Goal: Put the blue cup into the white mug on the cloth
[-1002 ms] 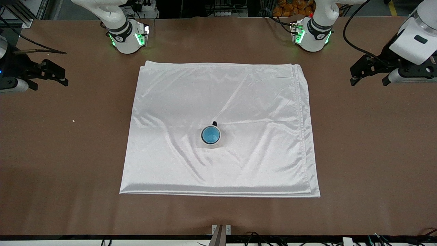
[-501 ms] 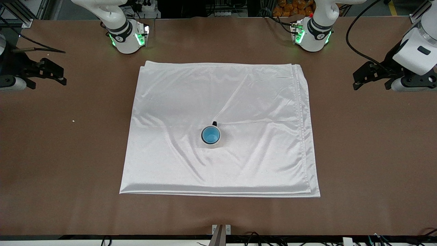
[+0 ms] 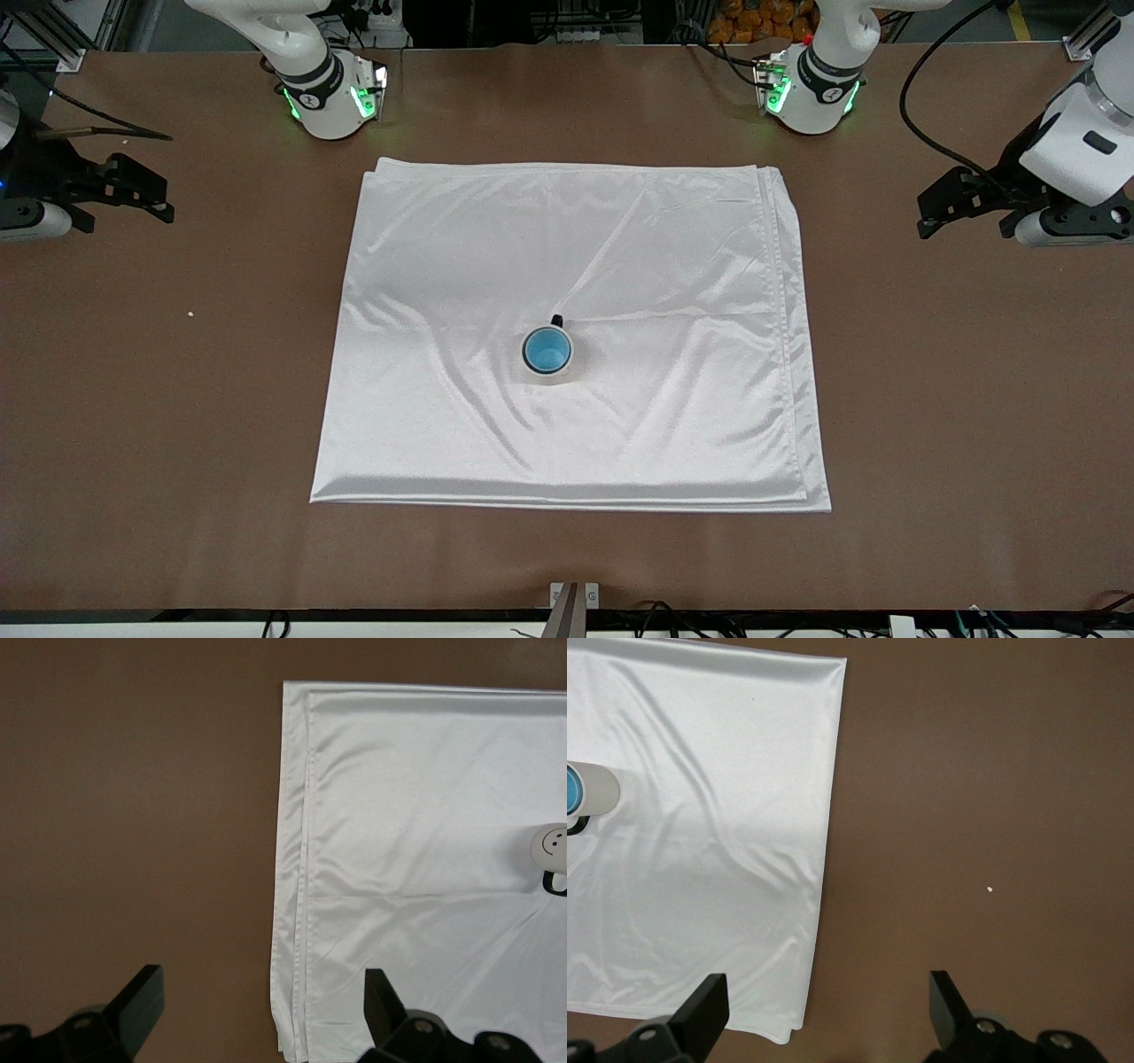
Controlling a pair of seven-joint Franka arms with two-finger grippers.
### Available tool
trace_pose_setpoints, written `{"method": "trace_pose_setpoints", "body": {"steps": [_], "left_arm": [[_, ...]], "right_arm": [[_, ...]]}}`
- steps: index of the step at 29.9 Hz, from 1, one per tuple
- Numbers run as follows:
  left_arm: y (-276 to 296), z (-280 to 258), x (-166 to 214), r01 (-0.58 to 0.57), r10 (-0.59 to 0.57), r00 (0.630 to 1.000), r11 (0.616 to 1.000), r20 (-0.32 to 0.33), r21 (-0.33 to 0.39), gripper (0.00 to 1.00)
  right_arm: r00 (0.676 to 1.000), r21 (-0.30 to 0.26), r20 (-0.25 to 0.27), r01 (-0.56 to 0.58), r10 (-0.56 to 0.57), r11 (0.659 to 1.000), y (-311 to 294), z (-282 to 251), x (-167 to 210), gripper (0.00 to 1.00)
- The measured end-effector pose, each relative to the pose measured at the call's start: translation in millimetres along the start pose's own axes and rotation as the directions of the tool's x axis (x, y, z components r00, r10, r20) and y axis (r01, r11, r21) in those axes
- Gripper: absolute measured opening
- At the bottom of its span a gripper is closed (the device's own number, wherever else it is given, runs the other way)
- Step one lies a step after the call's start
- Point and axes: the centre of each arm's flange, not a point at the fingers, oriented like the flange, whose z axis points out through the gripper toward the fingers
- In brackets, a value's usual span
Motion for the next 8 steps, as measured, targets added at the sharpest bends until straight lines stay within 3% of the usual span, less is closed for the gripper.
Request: {"method": "trace_pose_setpoints", "body": {"steps": [8], "left_arm": [[0.4,6.6,3.4,-0.006,0.006,1.000,1.000,0.011,0.002,1.00]], "right_arm": [[1.000,0.000,-0.001,0.001,-0.001,1.000,-0.5,-0.1,0.0,1.00]]}}
